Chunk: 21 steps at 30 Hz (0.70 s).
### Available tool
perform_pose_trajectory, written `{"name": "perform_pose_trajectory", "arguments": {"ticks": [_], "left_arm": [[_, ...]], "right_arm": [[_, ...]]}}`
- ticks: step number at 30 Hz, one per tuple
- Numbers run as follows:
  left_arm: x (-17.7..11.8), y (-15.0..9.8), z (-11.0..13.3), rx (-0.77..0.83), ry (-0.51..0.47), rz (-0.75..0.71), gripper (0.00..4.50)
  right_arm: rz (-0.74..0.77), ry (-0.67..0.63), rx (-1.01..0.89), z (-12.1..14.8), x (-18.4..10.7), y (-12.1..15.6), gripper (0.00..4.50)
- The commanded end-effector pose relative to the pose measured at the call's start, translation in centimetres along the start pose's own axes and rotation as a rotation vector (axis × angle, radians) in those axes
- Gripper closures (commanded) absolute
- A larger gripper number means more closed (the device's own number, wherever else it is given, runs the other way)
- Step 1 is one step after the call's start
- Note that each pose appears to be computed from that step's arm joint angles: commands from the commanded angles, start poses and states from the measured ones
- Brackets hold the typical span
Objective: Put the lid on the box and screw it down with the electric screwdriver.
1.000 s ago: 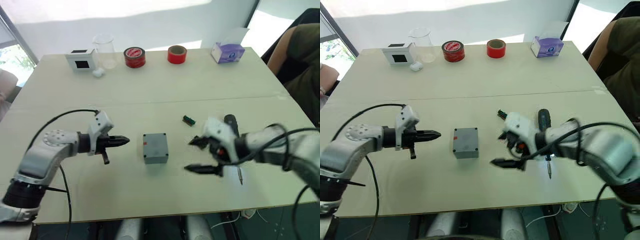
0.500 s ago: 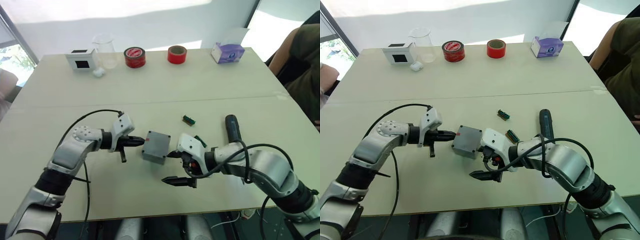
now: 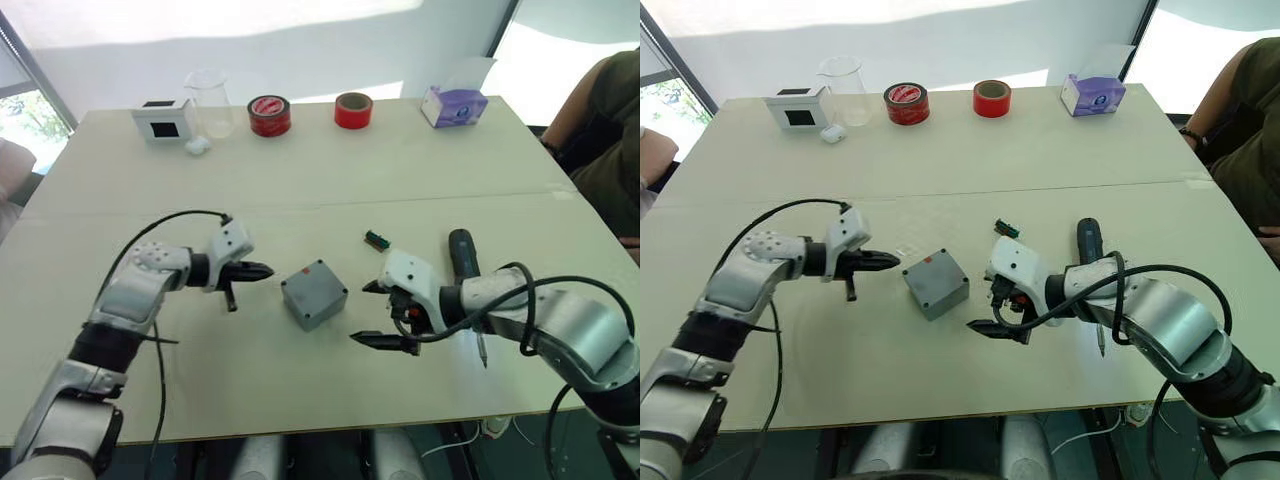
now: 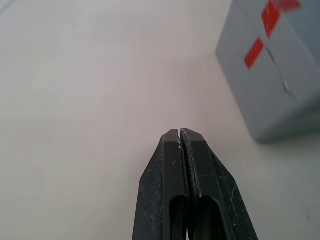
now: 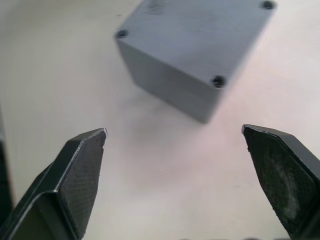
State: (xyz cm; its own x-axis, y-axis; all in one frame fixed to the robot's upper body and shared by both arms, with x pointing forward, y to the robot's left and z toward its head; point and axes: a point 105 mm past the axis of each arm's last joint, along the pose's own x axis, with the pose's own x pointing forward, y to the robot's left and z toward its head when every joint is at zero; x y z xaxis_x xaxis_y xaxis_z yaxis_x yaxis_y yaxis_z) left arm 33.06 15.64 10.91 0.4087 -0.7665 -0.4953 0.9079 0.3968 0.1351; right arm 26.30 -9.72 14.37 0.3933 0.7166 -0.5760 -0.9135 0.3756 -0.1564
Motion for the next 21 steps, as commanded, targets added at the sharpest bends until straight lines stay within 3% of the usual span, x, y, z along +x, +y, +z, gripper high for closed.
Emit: {"name": "perform_pose_trajectory", "arguments": {"ticks": [1,4,8,21], "left_arm": [[-0.7,-1.7,1.3,0.011,-0.036,-0.044,4.50],[-0.4,-4.0,1.1,-0.021,-0.036,-0.108,4.50],[1.0,-4.6,1.6,-0.024,-0.063,-0.113,4.50],[2.6,-3.2,2.8,0.013,-0.106,-0.094,4.50]], "right_arm": [[-0.018,-0.029,-0.048,0.5,0.7,-0.5,0.04],[0.002,-0.022,-0.053,-0.1,2.0,-0.4,0.04],[0.062,-0.034,-0.048,0.1,2.5,0.8,0.04],[0.087,-0.068,0.003,0.6,2.8,2.3,0.04]]}}
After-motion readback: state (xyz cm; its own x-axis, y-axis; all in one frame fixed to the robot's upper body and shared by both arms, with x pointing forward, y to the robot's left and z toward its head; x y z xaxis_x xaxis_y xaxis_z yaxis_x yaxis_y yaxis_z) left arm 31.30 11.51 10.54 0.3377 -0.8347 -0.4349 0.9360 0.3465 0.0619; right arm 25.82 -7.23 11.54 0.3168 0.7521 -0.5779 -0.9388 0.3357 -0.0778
